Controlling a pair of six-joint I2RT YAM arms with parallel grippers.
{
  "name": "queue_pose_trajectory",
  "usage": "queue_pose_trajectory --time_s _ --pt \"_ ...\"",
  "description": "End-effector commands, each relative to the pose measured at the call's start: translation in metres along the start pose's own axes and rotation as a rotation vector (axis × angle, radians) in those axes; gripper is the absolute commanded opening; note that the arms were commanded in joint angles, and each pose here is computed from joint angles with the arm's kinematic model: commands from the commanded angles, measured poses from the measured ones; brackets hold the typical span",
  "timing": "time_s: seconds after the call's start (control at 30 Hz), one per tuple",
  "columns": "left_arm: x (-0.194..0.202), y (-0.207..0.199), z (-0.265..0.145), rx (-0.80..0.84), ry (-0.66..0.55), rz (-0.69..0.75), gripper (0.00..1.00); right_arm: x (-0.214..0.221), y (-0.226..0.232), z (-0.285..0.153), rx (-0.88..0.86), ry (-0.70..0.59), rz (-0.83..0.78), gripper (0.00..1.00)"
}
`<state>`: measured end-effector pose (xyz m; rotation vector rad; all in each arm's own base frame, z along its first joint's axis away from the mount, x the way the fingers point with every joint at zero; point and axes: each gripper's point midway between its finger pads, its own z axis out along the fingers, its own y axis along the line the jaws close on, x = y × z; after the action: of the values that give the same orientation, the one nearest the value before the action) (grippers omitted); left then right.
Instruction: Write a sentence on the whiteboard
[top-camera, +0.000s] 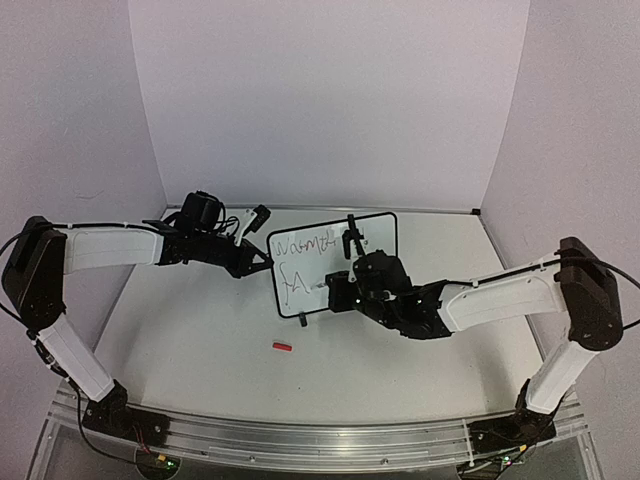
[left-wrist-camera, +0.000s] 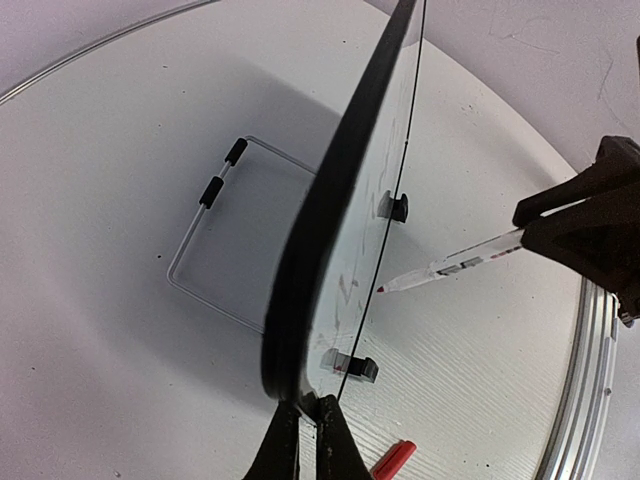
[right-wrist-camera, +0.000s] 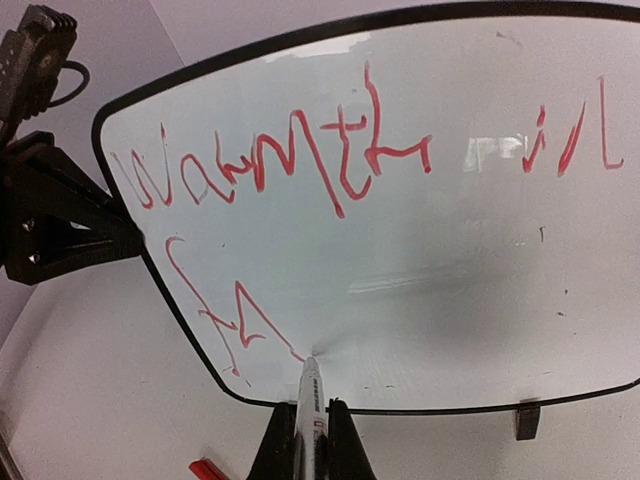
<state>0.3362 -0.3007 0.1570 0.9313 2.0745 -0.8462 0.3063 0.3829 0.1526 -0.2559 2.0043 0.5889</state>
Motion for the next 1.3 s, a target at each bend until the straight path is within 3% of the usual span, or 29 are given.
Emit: queue_pose_trajectory --time_s 0.0,0.23,1.27 --pt "0.004 0.008 0.001 -0.046 0.033 0.022 0.0 -0.045 0.006 -0.023 -0.016 -0.103 0.026 0.0" --pt "0.005 0.008 0.002 -0.043 0.035 0.019 0.0 -0.057 0.011 -0.022 -0.02 -0.127 0.005 0.0" --pt "0.006 0.009 0.003 -0.045 0.04 0.019 0.0 -0.033 0.007 0.007 0.033 -0.077 -0.021 0.0"
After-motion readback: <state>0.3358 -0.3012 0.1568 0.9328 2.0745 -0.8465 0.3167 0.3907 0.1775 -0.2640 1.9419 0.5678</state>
